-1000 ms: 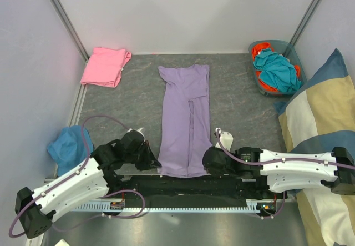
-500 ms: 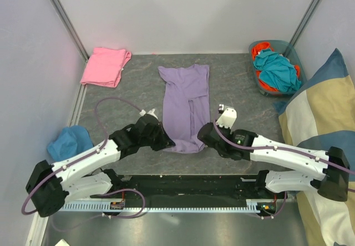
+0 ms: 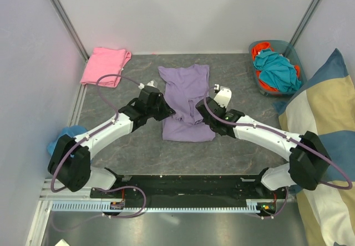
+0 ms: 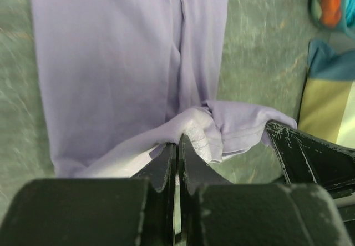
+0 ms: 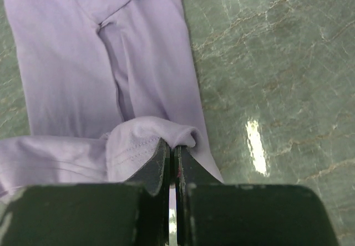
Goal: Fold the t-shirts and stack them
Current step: Fold the folded rectangular tshirt in 1/3 of the way
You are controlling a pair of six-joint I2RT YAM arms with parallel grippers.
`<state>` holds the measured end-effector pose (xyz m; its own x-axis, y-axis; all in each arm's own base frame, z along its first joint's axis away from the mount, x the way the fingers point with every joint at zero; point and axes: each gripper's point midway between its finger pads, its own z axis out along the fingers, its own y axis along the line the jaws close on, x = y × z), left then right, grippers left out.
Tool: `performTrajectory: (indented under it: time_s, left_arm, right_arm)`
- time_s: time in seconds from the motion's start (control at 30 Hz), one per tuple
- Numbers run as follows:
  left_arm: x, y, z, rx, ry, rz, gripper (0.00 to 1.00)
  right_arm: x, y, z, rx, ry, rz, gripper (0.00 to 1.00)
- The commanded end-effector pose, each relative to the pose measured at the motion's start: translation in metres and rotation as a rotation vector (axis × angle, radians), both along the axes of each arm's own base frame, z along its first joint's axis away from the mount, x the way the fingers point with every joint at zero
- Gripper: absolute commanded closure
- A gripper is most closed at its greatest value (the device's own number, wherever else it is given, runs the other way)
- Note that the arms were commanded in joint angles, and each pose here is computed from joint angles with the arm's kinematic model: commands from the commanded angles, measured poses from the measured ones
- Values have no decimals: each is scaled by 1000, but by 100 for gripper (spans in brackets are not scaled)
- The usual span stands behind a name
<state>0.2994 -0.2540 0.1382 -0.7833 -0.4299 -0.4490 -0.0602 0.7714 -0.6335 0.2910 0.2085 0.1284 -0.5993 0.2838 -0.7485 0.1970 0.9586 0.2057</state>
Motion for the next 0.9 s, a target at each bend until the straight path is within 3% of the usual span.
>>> performTrajectory:
  time_s: [0.0,0.87]
  left_arm:
    - [28,7,16,10,-83,-6,98]
    - [74,12,-12,26,-38,4,98]
  right_arm:
    - [29,9,12,37,-33,13,100]
    - [85,9,-29,25,41,24,100]
